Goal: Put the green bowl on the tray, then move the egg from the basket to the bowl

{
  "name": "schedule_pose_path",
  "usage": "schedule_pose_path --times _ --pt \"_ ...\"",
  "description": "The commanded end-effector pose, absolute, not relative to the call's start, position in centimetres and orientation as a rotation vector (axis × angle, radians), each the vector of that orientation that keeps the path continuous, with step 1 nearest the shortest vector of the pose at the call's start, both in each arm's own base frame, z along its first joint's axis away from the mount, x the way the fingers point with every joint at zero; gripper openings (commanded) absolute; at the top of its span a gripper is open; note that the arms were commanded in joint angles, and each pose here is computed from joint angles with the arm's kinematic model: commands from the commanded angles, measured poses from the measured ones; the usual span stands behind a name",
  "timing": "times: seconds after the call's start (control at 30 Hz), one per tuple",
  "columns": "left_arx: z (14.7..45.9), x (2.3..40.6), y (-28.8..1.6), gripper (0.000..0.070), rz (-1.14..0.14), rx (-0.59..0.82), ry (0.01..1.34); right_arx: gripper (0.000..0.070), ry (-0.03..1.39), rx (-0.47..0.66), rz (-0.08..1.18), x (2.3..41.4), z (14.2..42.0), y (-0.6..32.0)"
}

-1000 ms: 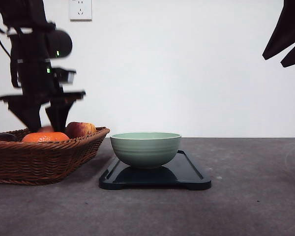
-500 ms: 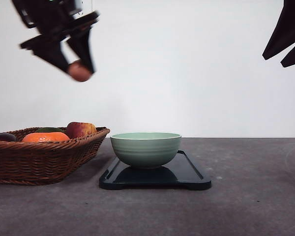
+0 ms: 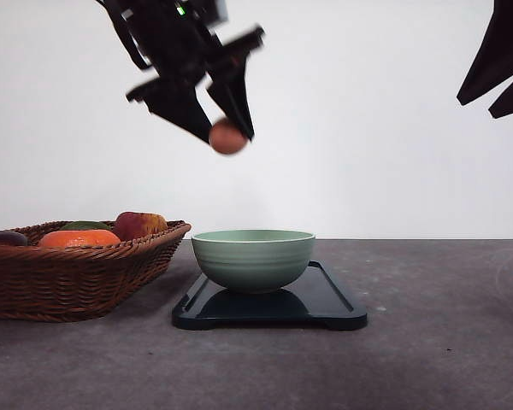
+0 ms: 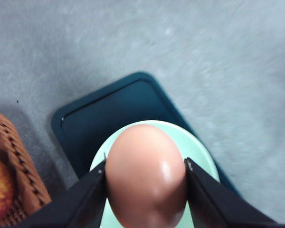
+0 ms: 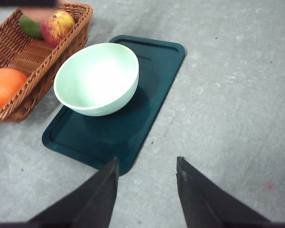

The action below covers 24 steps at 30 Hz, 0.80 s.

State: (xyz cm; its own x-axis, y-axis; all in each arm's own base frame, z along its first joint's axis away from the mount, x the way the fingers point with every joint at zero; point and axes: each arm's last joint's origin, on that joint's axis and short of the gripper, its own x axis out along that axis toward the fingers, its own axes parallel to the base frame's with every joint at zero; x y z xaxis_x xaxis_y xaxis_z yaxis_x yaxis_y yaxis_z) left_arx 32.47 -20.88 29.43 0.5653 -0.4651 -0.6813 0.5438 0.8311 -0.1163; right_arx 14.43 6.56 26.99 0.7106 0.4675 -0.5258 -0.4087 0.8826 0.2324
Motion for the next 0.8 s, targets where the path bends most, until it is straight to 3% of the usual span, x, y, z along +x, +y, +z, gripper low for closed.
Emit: schedule_pose_path --times 0.0,0.77 --pt "28.8 33.0 -21.9 0.0226 -0.592 0.117 0.761 0.0237 0.608 0.091 0.495 14.4 27.1 6.7" --pt "20.3 35.2 -24.8 0.0226 -0.593 0.177 0.93 0.0237 0.615 0.087 0.494 14.4 27.1 6.6"
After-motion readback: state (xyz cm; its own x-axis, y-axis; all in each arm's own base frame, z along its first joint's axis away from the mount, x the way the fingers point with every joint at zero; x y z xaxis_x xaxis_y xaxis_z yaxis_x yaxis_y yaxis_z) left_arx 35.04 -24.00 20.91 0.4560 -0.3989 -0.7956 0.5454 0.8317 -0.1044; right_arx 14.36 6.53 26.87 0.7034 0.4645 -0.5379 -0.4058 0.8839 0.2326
